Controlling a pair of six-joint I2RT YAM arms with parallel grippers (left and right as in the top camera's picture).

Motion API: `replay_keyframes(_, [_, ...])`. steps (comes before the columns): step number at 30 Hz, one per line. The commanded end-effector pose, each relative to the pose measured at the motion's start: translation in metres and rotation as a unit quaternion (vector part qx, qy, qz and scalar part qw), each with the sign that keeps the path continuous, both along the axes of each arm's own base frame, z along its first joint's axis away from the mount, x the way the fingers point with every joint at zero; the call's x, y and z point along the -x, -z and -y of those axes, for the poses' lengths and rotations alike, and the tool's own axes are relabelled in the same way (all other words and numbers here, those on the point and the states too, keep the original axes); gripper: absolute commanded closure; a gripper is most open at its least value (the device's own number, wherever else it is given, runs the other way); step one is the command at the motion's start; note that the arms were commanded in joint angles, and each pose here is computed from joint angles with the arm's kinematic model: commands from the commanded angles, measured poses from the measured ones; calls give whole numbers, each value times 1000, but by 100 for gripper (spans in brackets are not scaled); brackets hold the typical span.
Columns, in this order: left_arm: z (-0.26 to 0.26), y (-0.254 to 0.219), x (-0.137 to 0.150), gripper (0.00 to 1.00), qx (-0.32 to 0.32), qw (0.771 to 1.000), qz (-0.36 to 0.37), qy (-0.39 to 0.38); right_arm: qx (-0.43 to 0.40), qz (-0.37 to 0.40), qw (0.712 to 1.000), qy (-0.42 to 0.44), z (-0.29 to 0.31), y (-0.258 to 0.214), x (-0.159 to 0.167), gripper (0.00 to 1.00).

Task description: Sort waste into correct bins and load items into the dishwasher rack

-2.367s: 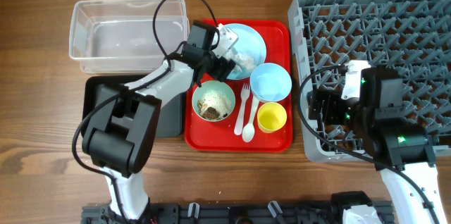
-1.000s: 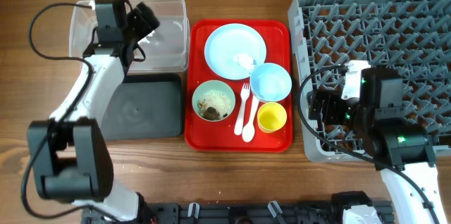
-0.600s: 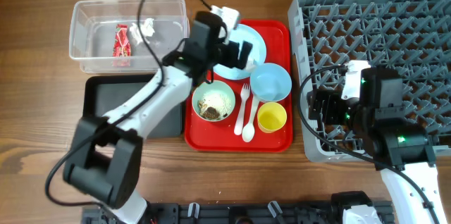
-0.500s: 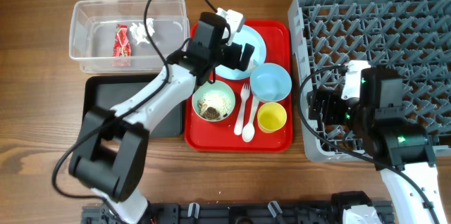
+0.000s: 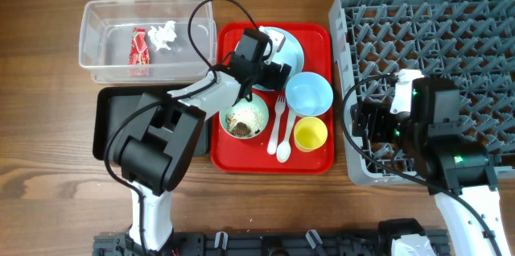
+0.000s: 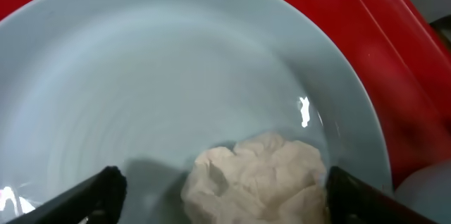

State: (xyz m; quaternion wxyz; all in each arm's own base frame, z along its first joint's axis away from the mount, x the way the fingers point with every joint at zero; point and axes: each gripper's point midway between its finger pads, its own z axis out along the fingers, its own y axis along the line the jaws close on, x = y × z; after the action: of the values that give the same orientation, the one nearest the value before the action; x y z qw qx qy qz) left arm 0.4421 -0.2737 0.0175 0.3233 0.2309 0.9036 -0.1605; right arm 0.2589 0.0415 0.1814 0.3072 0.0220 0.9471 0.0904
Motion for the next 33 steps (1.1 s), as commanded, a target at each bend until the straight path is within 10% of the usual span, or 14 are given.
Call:
replay_keyframes(1, [2,16,6,34,-13,1000,-18,6,-5,5,1000,5,0,-6,-2,0])
replay_keyframes(3, [1,15,5,71,-13,1000,-16,4,-5,6,1000,5,0,-6,-2,0])
replay_keyframes(6, [-2,13,5,95,-14,1000,-18,2,-5,5,1000,5,0,-6,-1,0])
replay_keyframes(19, [-124,-153,-24,90,-61,975,117,-177,-5,4,1000,5,0,-6,-1,0])
replay_keyframes(24, [-211,-142,-36,92,-27,946,69,-316,-5,5,1000,5,0,-6,-2,0])
replay_keyframes(28, [-243,-118,-36,81,-5,931,23,-364,-5,5,1000,5,0,-6,-2,0])
replay_keyframes(31, [-250,-110,-32,17,-13,929,9,-370,-5,5,1000,5,0,-6,-2,0])
replay_keyframes(33, [-250,-116,-32,0,-10,929,14,-370,-5,5,1000,5,0,-6,-2,0])
